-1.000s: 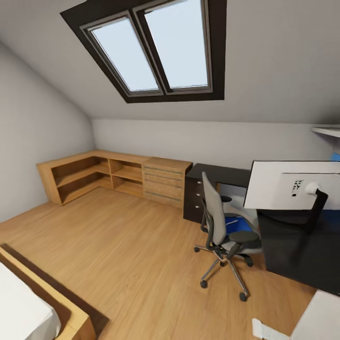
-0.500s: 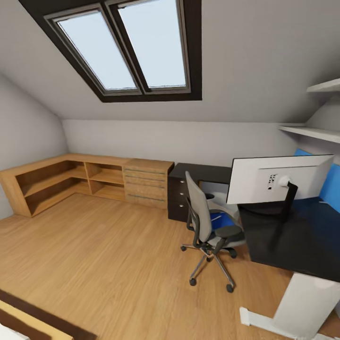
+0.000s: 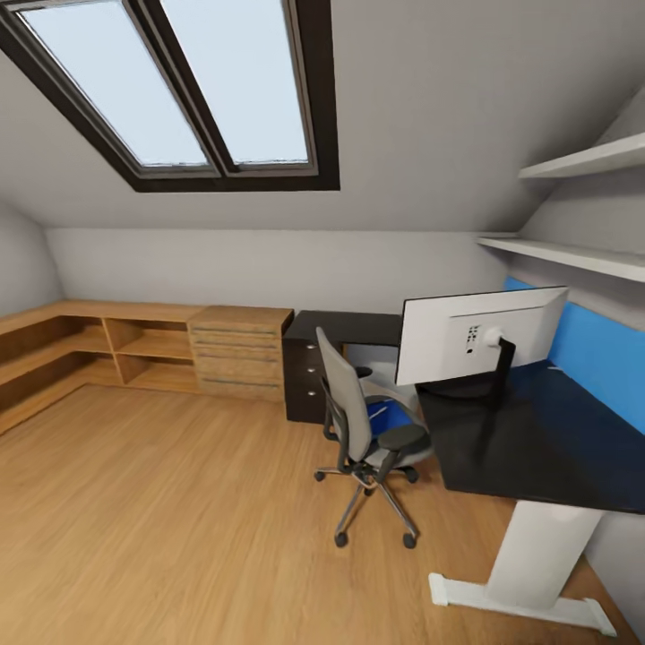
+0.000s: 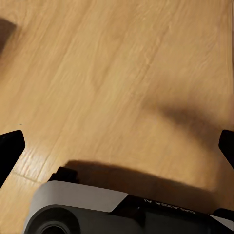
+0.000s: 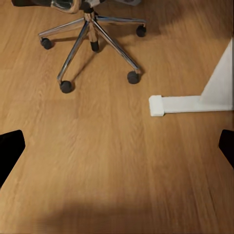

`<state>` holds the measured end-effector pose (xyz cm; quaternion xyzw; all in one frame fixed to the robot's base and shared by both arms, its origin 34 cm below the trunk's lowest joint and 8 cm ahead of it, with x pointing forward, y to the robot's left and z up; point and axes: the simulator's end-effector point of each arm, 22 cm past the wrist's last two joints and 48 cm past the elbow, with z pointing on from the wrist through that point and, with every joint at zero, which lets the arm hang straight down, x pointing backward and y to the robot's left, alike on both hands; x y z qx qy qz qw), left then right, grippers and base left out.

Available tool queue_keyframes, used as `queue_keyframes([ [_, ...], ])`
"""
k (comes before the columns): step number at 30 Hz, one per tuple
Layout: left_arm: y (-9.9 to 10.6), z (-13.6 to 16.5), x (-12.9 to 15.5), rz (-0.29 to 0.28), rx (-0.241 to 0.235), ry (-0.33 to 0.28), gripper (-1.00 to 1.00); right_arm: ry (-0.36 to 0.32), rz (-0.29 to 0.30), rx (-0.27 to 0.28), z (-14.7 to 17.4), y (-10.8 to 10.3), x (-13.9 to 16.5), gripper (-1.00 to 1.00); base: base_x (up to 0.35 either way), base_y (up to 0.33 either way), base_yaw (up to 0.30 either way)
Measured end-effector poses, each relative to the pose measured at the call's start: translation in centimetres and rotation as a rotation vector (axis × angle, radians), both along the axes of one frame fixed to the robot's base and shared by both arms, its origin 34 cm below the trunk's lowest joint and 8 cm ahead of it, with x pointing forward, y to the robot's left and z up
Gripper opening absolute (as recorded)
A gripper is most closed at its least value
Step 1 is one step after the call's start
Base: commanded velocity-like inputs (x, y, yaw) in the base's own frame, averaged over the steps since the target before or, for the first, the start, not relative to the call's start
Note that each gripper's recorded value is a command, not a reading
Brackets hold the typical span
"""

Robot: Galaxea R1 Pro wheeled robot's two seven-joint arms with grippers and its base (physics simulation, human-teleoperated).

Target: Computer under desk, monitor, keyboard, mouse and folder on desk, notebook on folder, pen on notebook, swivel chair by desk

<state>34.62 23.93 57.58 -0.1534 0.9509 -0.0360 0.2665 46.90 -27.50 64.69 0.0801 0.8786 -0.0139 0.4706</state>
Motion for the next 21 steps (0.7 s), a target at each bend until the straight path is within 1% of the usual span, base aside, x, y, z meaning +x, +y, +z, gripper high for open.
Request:
queue_keyframes([
  [14, -0.04, 0.0, 0.0, 0.0, 0.0, 0.0, 1.0, 0.001, 0.0, 0.0, -0.02, 0.0, -0.03, 1.0, 0.25, 0.198, -0.299],
  [18, -0.05, -0.04, -0.07, -0.001, 0.0, 0.002, 1.0, 0.004, 0.0, 0.0, -0.12, 0.02, -0.11, 1.0, 0.253, 0.075, -0.252],
  [21, -0.05, -0.12, -0.19, -0.001, 0.0, 0.006, 1.0, 0.008, 0.0, 0.001, -0.25, 0.04, -0.2, 1.0, 0.167, 0.019, -0.161],
])
